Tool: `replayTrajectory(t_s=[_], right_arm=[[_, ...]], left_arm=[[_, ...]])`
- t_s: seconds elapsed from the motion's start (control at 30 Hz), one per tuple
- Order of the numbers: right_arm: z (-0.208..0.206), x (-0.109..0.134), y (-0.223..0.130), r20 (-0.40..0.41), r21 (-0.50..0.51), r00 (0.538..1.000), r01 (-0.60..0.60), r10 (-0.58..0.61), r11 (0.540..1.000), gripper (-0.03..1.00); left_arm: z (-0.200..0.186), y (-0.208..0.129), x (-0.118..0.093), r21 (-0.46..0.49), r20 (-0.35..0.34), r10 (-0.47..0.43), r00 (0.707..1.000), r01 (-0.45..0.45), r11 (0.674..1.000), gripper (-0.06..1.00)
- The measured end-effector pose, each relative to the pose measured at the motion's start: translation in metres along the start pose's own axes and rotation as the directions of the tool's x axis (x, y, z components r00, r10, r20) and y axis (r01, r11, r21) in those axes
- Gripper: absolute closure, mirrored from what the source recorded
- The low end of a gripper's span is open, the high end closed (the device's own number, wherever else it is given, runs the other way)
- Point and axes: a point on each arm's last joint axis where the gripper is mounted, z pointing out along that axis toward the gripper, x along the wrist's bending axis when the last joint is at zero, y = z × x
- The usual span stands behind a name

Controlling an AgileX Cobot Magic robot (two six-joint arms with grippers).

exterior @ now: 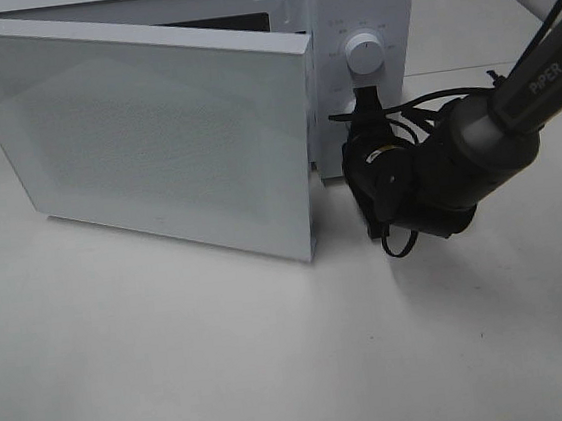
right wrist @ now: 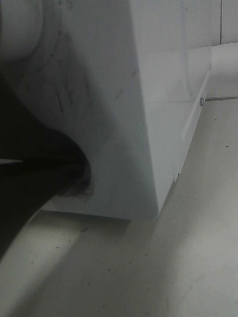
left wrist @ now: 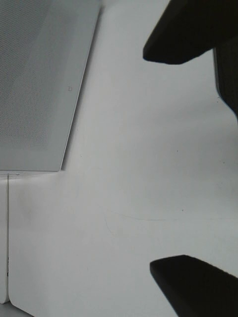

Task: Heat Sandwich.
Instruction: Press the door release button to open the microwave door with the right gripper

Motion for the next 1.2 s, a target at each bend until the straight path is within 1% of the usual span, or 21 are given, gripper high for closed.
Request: replayTrajectory(t_s=[0.4, 0.6, 0.87, 0.93, 1.2], right_arm=[[0.0, 0.0, -0.001, 0.012, 0.004, 1.0, -0.004, 0.004, 1.0, 0.97], [0.001, 0.0, -0.002, 0.034, 0.015, 0.999, -0.013, 0.012, 1.0, 0.97], [-0.003, -0.001, 0.0, 0.04, 0.036, 0.999, -0.033, 0.032, 0.999, 0.97], [-0.007, 0.0, 0.0, 0.021, 0.037, 0.999, -0.037, 0.036, 0.999, 0.97], [-0.026, -0.001, -0.002, -0.012, 0.046, 1.0, -0.016, 0.016, 0.999, 0.97]], left_arm=[[0.0, 0.0, 0.0, 0.0, 0.0, 0.0, 1.0, 0.0, 1.0, -0.03], [0.0, 0.0, 0.0, 0.0, 0.0, 0.0, 1.0, 0.0, 1.0, -0.03], [0.0, 0.0, 0.0, 0.0, 0.0, 0.0, 1.0, 0.0, 1.0, -0.03], [0.0, 0.0, 0.0, 0.0, 0.0, 0.0, 1.0, 0.0, 1.0, -0.03], [0.0, 0.0, 0.0, 0.0, 0.0, 0.0, 1.0, 0.0, 1.0, -0.03]])
